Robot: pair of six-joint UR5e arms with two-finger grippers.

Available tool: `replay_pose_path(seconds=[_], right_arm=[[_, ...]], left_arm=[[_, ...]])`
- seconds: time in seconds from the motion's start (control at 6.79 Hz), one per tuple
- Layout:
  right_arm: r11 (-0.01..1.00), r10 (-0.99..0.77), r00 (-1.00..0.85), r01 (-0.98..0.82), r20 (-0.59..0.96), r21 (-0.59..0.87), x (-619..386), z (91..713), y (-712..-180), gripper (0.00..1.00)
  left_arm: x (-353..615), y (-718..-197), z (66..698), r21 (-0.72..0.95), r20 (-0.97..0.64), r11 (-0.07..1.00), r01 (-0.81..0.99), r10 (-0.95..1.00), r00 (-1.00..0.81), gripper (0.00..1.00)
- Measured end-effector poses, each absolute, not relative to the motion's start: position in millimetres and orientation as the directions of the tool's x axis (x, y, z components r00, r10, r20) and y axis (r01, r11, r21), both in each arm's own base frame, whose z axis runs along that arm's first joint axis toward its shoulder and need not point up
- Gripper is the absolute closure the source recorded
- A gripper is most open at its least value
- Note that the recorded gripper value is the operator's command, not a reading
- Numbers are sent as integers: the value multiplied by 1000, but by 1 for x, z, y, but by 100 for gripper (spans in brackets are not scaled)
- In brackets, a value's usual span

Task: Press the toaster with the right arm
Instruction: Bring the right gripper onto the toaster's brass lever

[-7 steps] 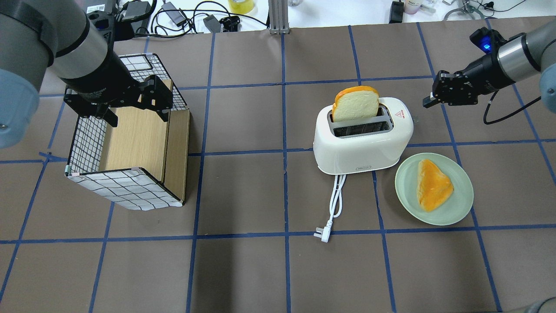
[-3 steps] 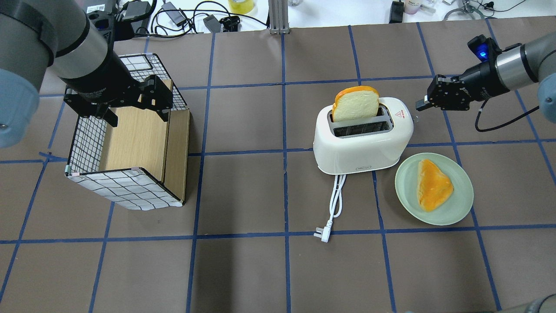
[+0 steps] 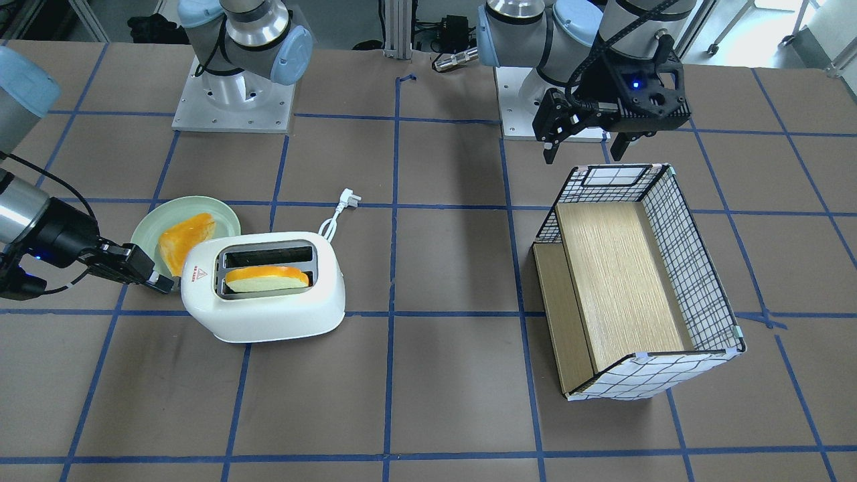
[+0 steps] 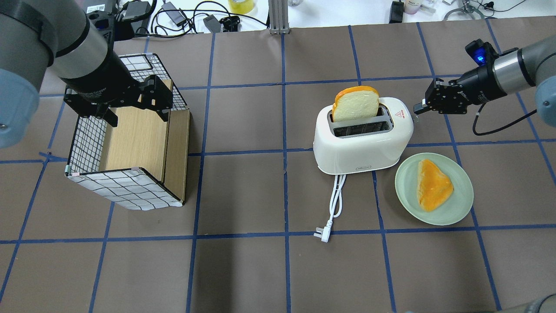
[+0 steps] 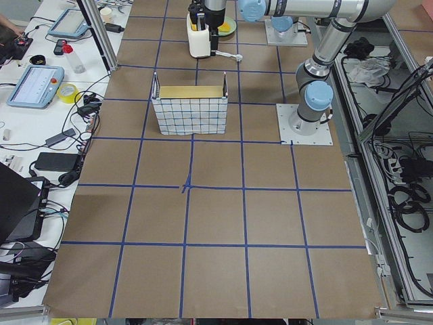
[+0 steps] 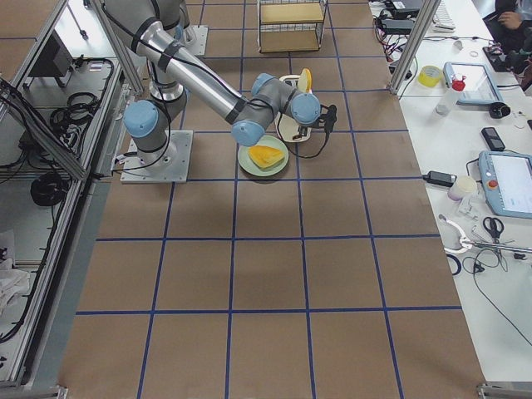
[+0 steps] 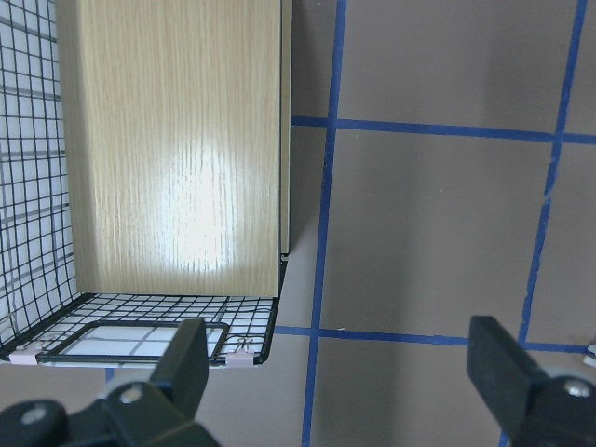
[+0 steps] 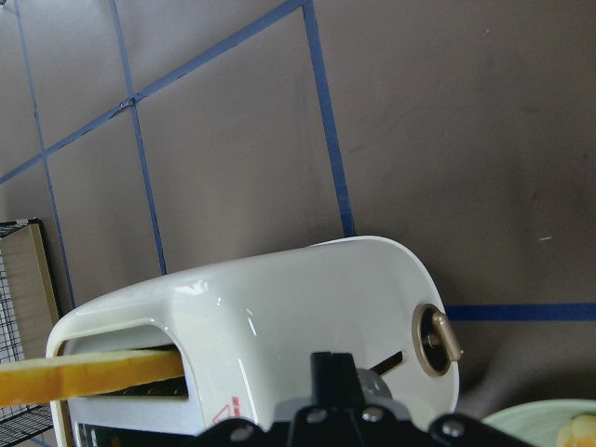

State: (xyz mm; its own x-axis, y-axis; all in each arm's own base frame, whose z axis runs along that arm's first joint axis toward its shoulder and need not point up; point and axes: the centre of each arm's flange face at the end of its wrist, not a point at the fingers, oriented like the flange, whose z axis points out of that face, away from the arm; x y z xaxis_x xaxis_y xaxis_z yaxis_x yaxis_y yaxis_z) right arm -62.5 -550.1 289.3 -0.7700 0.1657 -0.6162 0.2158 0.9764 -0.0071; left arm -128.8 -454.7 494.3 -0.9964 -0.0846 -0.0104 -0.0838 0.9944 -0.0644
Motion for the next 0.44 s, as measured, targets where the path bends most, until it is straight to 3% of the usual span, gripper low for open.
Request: replay_pose_path(seconds=[0.44], right_arm=[[977,174,-768,215,-617,9,-63,279,-550,100]], left_arm=[[-129,-455,494,-64,-10,994,-84,-85,-996,0]])
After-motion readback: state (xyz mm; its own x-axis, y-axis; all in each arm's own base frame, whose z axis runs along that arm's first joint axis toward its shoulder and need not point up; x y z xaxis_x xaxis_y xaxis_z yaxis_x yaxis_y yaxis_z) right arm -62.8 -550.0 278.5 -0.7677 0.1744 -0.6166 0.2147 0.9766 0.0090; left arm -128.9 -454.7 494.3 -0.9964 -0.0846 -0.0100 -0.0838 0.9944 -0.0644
